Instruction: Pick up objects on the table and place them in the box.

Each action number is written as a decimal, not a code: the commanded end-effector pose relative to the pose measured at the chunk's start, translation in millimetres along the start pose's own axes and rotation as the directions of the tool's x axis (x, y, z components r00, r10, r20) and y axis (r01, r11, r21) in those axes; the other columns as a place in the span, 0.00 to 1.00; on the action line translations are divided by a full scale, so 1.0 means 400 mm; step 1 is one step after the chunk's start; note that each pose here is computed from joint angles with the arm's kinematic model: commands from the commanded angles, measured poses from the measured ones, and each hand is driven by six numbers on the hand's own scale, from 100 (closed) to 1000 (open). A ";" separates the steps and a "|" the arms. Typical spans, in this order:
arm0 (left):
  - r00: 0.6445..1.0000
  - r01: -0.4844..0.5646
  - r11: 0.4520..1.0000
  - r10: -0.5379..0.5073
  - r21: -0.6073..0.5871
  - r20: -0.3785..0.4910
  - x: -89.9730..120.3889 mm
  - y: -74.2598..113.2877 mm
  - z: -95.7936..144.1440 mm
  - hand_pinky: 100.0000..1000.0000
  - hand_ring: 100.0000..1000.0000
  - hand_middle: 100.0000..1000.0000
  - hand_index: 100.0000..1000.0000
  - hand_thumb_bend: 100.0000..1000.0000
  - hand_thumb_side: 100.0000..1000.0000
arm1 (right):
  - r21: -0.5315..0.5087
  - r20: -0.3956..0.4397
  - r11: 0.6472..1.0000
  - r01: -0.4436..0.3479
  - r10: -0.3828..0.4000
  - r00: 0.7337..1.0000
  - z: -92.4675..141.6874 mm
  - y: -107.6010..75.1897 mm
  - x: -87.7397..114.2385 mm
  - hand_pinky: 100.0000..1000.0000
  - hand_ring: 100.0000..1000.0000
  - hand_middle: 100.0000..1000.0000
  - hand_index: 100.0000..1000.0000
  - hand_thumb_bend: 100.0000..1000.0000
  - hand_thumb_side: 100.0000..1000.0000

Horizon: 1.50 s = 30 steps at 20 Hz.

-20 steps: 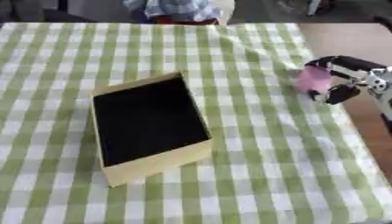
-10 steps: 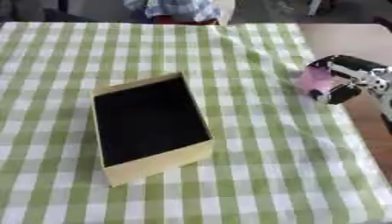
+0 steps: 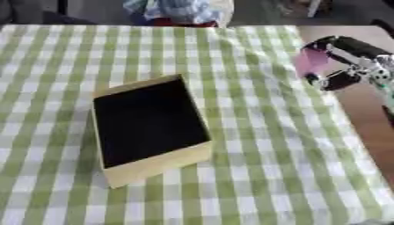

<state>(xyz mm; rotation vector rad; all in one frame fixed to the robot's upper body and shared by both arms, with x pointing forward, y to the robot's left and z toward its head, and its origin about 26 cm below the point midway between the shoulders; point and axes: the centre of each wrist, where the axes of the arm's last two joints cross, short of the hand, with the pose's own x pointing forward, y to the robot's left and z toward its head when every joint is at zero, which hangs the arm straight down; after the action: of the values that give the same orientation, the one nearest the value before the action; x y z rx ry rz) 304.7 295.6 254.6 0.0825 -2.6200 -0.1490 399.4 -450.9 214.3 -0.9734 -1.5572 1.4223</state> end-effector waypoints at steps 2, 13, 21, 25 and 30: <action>1.000 0.021 1.000 -0.021 -0.015 0.017 0.016 0.009 -0.010 0.84 0.73 0.78 0.84 0.30 0.77 | -0.067 0.132 0.994 -0.088 0.096 0.987 -0.014 -0.105 0.053 0.71 0.73 0.48 0.82 0.03 0.00; 1.000 0.015 0.999 -0.015 -0.028 0.001 0.013 0.005 -0.005 0.84 0.73 0.78 0.84 0.30 0.77 | -0.092 0.549 0.982 -0.164 0.187 0.815 -0.133 -0.172 0.318 0.71 0.73 0.48 0.83 0.03 0.00; 1.000 0.004 0.999 -0.004 -0.033 -0.004 0.011 0.001 -0.004 0.84 0.73 0.78 0.84 0.30 0.76 | 0.010 0.703 0.978 -0.208 0.141 0.697 -0.218 -0.114 0.500 0.71 0.73 0.49 0.83 0.00 0.00; 1.000 -0.002 0.999 0.002 -0.032 -0.002 0.011 -0.001 -0.005 0.84 0.73 0.78 0.84 0.30 0.76 | 0.089 0.725 0.972 -0.216 0.086 0.684 -0.265 -0.070 0.532 0.71 0.73 0.49 0.84 0.00 0.00; 1.000 -0.008 0.999 0.008 -0.031 -0.002 0.010 -0.004 -0.005 0.84 0.73 0.78 0.84 0.30 0.77 | 0.190 0.722 0.960 -0.205 0.005 0.692 -0.313 -0.019 0.547 0.70 0.73 0.50 0.84 0.00 0.00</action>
<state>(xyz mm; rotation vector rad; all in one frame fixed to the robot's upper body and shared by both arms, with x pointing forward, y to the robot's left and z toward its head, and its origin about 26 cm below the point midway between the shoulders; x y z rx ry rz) 304.5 294.0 249.4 0.0635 -2.5851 -0.1656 426.4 -202.2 233.3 -0.3284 -1.8057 2.1763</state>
